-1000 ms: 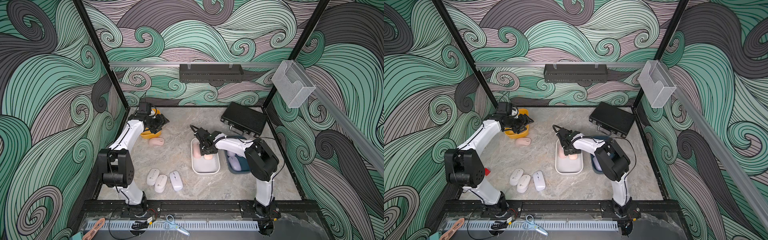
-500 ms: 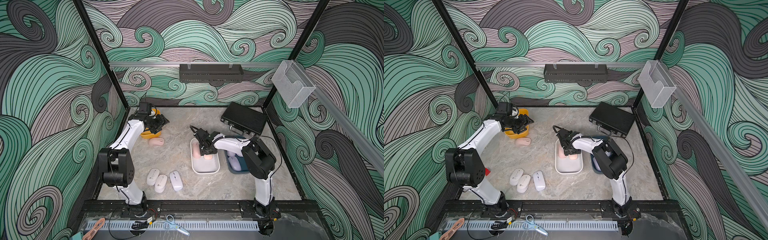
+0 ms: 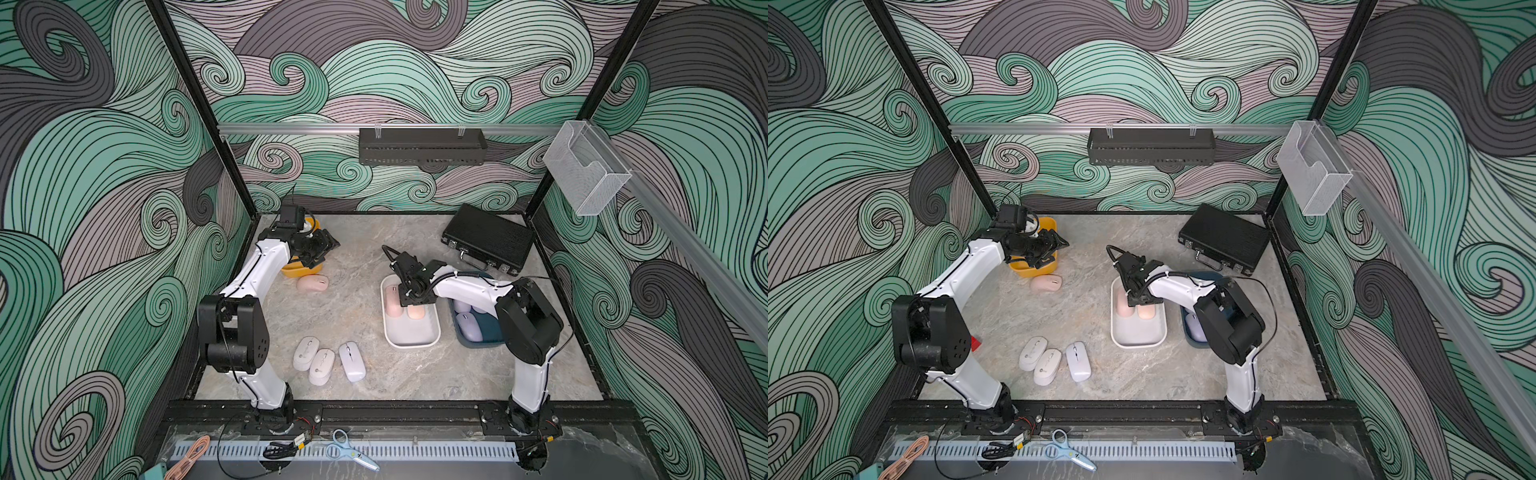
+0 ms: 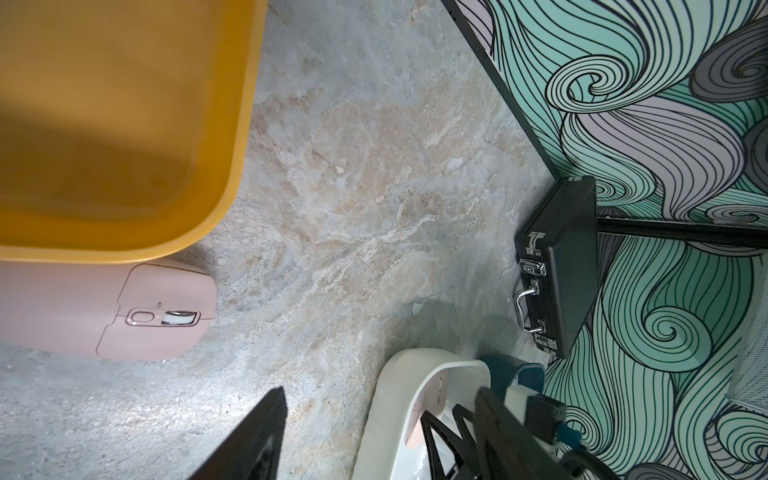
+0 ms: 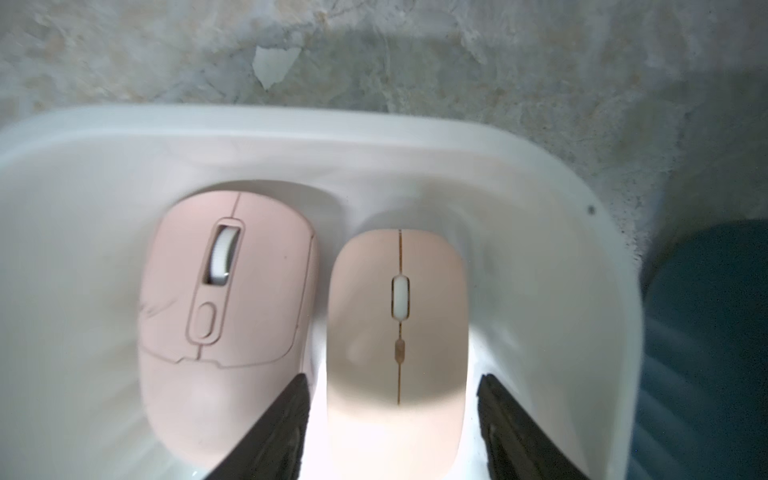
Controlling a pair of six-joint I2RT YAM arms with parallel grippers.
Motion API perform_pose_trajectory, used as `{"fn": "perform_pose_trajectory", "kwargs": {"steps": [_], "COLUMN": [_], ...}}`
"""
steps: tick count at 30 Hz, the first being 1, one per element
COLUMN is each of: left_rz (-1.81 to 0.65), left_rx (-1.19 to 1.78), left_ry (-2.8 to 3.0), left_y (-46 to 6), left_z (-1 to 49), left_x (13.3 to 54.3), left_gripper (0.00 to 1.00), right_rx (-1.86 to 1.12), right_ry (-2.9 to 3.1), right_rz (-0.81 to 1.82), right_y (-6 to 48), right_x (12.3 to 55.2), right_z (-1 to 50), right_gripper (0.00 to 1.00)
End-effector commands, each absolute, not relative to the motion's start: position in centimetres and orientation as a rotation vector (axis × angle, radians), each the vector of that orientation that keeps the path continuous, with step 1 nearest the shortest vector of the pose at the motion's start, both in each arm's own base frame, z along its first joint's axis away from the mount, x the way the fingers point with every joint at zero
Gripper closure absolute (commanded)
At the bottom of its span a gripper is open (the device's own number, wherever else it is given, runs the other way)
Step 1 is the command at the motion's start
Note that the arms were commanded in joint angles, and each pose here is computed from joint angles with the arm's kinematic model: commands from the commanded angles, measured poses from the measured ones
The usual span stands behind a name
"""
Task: Place the mice by color into the storage box
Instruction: Place the mouse in the storage box.
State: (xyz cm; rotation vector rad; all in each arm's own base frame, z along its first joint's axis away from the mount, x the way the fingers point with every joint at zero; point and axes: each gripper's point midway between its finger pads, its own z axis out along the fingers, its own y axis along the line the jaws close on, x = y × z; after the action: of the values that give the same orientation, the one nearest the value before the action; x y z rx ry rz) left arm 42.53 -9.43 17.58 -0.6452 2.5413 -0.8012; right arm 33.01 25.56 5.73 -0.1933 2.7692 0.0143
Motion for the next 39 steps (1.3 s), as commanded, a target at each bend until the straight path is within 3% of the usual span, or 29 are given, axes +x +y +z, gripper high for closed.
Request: {"fn": "perform_pose_trajectory", "kwargs": {"steps": [1, 4, 8, 17, 31, 35, 39], "left_rz": [-0.773, -0.772, -0.712, -0.516, -0.425, -0.316, -0.336], "left_rx": [-0.608, -0.607, -0.6, -0.804, -0.882, -0.944, -1.032], "left_ry": [2.548, 2.547, 2.548, 2.522, 2.521, 2.526, 2.444], "left_y": [-9.6, -9.5, -8.7, -1.5, 0.1, 1.4, 1.6], "left_z": [18.1, 18.2, 18.1, 16.2, 14.7, 13.6, 12.7], "left_x": [42.8, 42.8, 42.9, 43.5, 43.1, 42.4, 40.8], "left_gripper": [0.3, 0.29, 0.3, 0.29, 0.29, 0.29, 0.31], "right_rx": [-0.191, -0.214, -0.28, -0.323, -0.336, -0.387, -0.405], "right_ry": [2.788, 2.835, 2.889, 2.9, 2.851, 2.802, 2.71], "right_rz": [0.037, 0.051, 0.043, 0.009, 0.006, 0.065, 0.124], "right_y": [24.8, 24.4, 24.3, 24.5, 24.8, 25.8, 26.4], "right_x": [31.1, 29.3, 27.2, 26.4, 27.6, 26.7, 26.7], "right_z": [7.2, 6.4, 5.1, 2.3, 2.8, 5.4, 9.4], "right_gripper": [0.5, 0.82, 0.92, 0.93, 0.92, 0.83, 0.6]}}
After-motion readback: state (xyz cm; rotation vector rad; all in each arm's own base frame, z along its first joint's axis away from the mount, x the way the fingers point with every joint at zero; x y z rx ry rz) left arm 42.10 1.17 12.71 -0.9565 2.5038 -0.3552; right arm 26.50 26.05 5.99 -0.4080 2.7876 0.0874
